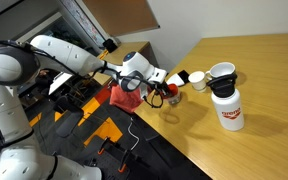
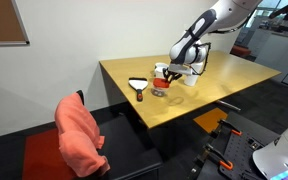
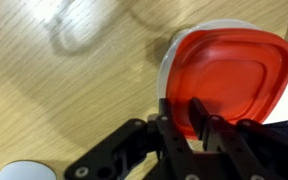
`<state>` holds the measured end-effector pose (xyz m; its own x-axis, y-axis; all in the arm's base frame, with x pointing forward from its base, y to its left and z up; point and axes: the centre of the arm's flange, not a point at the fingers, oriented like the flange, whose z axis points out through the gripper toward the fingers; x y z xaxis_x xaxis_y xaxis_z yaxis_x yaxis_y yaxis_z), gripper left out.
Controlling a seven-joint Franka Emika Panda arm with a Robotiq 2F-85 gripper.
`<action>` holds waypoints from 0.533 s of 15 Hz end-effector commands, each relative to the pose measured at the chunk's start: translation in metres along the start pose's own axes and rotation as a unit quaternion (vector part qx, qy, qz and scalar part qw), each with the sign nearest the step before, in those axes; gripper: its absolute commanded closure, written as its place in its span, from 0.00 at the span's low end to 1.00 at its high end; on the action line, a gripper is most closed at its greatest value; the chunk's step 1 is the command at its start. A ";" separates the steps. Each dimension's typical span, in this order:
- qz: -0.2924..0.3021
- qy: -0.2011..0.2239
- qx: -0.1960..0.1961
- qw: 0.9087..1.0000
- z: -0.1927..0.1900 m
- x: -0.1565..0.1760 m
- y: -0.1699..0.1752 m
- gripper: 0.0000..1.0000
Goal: Uncover the lunchbox, pour the sweets in the cup into it, and then cover it
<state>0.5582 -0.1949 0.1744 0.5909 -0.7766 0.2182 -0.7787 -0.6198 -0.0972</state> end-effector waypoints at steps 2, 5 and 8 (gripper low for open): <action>0.015 0.008 0.009 1.000 0.006 0.006 -0.003 0.94; 0.015 0.008 0.009 1.000 0.010 0.007 -0.004 0.94; 0.015 0.007 0.011 1.000 0.014 0.009 -0.005 0.94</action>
<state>0.5622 -0.1980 0.1678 0.5886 -0.7786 0.2177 -0.7812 -0.6171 -0.0949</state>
